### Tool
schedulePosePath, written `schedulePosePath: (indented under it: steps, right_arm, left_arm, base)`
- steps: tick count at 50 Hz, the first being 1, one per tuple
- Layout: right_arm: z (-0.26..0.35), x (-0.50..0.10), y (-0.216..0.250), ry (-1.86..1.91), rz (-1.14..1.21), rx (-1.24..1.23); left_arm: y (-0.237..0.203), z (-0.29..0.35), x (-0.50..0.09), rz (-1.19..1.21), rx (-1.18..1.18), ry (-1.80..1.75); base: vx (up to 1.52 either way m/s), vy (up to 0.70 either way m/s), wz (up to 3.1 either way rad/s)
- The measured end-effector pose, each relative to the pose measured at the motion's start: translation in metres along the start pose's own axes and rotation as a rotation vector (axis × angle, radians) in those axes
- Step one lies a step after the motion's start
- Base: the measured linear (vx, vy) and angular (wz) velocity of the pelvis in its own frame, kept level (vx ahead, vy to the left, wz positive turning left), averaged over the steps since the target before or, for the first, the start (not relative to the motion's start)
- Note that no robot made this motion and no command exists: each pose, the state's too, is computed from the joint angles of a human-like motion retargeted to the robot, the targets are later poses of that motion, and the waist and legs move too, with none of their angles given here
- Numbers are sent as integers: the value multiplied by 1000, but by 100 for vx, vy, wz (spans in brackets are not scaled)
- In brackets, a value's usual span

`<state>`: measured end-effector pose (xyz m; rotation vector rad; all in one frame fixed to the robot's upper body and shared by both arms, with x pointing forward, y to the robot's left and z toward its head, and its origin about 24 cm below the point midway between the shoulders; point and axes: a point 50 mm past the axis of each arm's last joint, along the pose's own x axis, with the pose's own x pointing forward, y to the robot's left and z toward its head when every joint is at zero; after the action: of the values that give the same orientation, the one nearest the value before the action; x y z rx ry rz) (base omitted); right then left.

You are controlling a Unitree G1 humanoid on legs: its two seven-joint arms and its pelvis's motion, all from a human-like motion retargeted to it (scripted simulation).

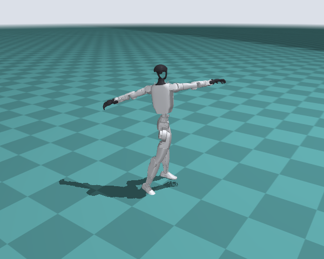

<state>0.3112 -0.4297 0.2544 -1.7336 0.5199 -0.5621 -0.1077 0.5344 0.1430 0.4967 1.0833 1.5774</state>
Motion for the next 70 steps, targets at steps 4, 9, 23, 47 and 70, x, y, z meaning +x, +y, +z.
schedulePosePath:
  steps: [4,9,23,47,70]
  right_arm:
    - [13,3,-15,-23,-25,20]
    - [22,4,-30,-45,-60,40]
    - [47,5,-53,-91,-126,46]
    - [-95,-17,-20,273,16,11]
    - [-226,-133,131,730,357,97]
  left_arm:
    - [1,-7,1,-4,24,2]
    - [0,-2,0,-18,55,-21]
    - [-20,25,-3,-79,-54,-107]
    - [-42,118,-26,-101,219,-390]
    - [-49,220,-78,-73,308,-713]
  base:
    - [-1,4,85]
    - [0,2,37]
    - [-2,-1,-39]
    - [0,-1,-115]
    - [1,-1,-110]
